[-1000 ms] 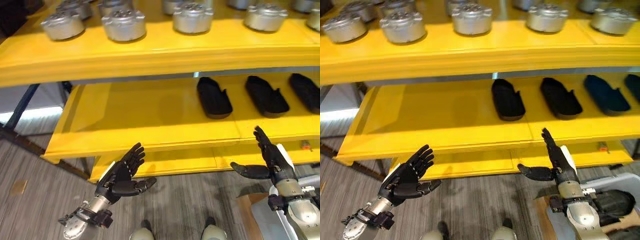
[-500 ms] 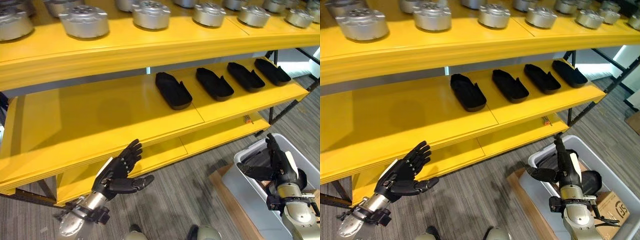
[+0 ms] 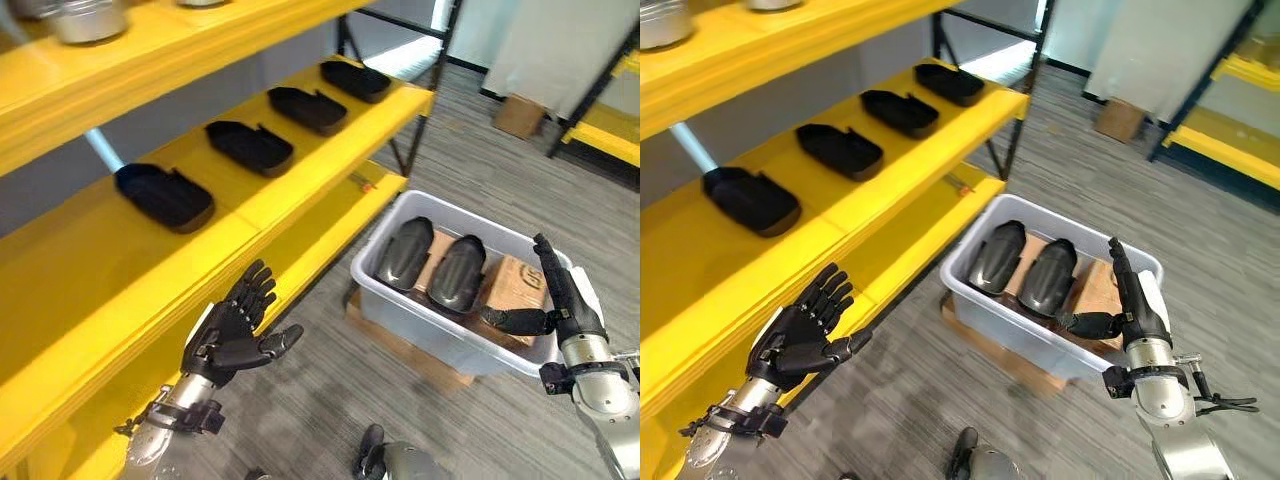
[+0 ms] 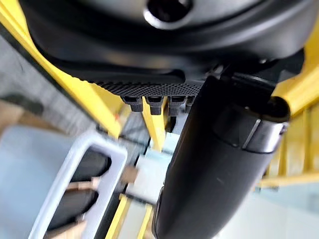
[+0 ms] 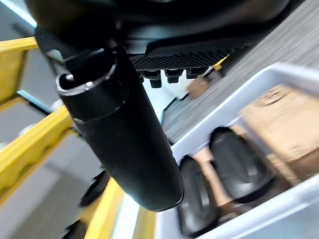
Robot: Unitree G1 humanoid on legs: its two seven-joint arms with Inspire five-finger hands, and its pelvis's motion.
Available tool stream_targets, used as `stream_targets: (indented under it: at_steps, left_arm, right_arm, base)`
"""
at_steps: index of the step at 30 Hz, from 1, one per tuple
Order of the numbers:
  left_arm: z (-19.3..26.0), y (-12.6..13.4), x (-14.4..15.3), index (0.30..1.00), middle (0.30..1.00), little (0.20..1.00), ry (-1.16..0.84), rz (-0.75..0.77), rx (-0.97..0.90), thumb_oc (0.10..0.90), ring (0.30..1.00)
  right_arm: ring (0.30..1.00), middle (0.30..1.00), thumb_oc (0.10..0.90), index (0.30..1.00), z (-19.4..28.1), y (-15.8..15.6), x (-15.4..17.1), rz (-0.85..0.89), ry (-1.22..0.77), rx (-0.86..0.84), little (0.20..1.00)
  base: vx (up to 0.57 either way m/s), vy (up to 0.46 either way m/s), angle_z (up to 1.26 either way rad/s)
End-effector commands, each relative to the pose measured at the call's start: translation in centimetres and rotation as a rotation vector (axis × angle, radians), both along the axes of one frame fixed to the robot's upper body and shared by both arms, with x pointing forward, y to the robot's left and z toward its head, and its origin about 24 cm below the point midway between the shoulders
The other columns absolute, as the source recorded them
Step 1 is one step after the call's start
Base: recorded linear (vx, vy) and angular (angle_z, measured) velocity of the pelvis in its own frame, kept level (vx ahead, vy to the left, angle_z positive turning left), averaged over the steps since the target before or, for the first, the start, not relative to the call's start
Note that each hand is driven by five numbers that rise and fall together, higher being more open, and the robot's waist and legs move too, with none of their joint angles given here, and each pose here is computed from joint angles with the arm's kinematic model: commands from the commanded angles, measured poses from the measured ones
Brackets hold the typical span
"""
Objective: Move parts from the plastic box to the shelf.
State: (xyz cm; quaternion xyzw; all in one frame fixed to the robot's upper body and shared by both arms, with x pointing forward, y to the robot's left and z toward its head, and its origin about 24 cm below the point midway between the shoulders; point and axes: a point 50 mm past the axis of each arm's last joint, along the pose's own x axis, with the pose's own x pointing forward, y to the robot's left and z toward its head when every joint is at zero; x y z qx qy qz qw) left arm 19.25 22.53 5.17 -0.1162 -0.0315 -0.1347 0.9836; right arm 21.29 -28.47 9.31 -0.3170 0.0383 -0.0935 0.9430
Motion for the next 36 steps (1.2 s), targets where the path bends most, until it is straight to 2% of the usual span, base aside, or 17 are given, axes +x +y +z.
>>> stream_targets:
  at_steps: [1, 4, 8, 14, 24, 30, 36]
  left_arm:
    - [5.4, -0.8, 0.6, 1.000, 1.000, 1.000, -0.313, -0.041, -0.022, 0.900, 1.000]
    - [5.3, -1.3, 0.9, 1.000, 1.000, 1.000, -0.320, -0.045, -0.088, 0.900, 1.000]
    - [5.4, -1.8, 1.7, 1.000, 1.000, 1.000, -0.344, -0.007, -0.082, 0.900, 1.000]
    - [6.0, -1.5, 1.3, 1.000, 1.000, 1.000, -0.384, 0.040, -0.073, 0.900, 1.000]
    - [5.7, -1.3, 0.4, 1.000, 1.000, 1.000, -0.381, 0.014, -0.062, 0.900, 1.000]
    - [5.8, -1.2, 0.5, 1.000, 1.000, 1.000, -0.383, -0.053, -0.015, 0.900, 1.000]
    - [6.0, -0.8, 0.5, 1.000, 1.000, 1.000, -0.369, -0.073, 0.015, 0.900, 1.000]
  right_arm:
    - [1.000, 1.000, 0.900, 1.000, 5.6, 0.7, 1.4, 0.085, -0.278, -0.112, 1.000]
    - [1.000, 1.000, 0.900, 1.000, 5.9, 1.5, 1.5, 0.123, -0.329, -0.199, 1.000]
    - [1.000, 1.000, 0.900, 1.000, 6.4, 2.8, 2.1, 0.222, -0.366, -0.249, 1.000]
    - [1.000, 1.000, 0.900, 1.000, 6.0, 4.8, 2.5, 0.349, -0.374, -0.203, 1.000]
    - [1.000, 1.000, 0.900, 1.000, 4.9, 6.0, 1.5, 0.370, -0.375, -0.178, 1.000]
    - [1.000, 1.000, 0.900, 1.000, 4.9, 5.9, 1.0, 0.371, -0.380, -0.144, 1.000]
    - [1.000, 1.000, 0.900, 1.000, 5.0, 6.4, 1.4, 0.362, -0.400, -0.129, 1.000]
  base:
    - [-0.05, -0.340, -0.23]
    - [-0.03, -0.313, -0.17]
    - [0.02, -0.229, -0.31]
    - [0.07, -0.069, -0.66]
    - [0.21, 0.169, -0.32]
    - [0.18, 0.201, -0.30]
    - [0.11, 0.101, -0.22]
